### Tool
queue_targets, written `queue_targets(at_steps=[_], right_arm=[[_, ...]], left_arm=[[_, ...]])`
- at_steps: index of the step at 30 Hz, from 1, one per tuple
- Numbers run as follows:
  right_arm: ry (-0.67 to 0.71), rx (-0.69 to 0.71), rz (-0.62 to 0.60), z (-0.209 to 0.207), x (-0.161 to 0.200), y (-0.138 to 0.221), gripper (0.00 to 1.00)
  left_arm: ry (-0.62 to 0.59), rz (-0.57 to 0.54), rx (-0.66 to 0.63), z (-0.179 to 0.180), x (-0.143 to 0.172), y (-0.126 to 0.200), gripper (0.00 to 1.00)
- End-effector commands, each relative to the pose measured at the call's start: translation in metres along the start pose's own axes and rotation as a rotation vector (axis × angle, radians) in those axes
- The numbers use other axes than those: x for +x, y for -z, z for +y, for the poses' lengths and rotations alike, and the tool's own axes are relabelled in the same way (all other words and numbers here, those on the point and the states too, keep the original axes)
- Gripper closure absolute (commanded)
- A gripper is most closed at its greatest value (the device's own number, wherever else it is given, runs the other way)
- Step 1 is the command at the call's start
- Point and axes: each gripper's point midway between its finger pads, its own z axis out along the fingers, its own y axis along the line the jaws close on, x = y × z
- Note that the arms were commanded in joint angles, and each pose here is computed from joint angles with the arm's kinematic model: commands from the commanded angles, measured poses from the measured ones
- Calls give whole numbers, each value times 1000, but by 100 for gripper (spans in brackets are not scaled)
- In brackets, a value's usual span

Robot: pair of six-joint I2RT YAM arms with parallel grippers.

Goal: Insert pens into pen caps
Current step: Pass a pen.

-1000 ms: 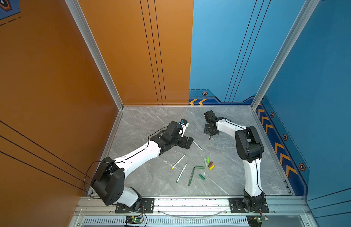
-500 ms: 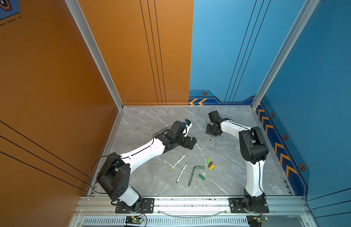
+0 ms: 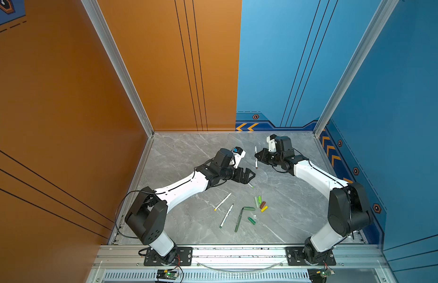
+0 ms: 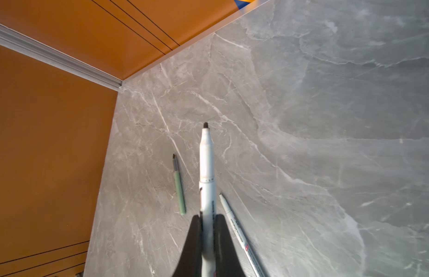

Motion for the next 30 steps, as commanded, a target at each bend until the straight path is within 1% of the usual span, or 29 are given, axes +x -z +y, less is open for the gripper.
queue_targets(at_steps=[1, 6, 10, 11, 12, 18, 23, 27, 30], right_arm=[[-8, -117, 6, 28, 4, 8, 100], [10, -192, 10, 52, 8, 16, 100], [20, -221, 4, 63, 9, 22, 100], [23, -227, 5, 65, 10, 24, 100], [23, -237, 6, 68, 10, 25, 100], [30, -248, 15, 71, 15, 26, 100], [33, -257, 10, 72, 16, 28, 100], [38, -265, 10, 73, 18, 29, 100], [41, -272, 5, 74, 18, 30, 100]], left_arm=[[18, -31, 80, -14, -16, -5, 4], [36, -48, 84, -12, -20, -13, 9], [55, -71, 81, -8, -25, -18, 12], [62, -78, 84, -7, -27, -18, 18], [65, -87, 84, -6, -29, -18, 19], [69, -133, 73, -4, -42, -15, 26], [72, -146, 64, -1, -48, -16, 37], [87, -155, 46, 6, -52, -17, 40], [100, -153, 44, 9, -53, -21, 45]])
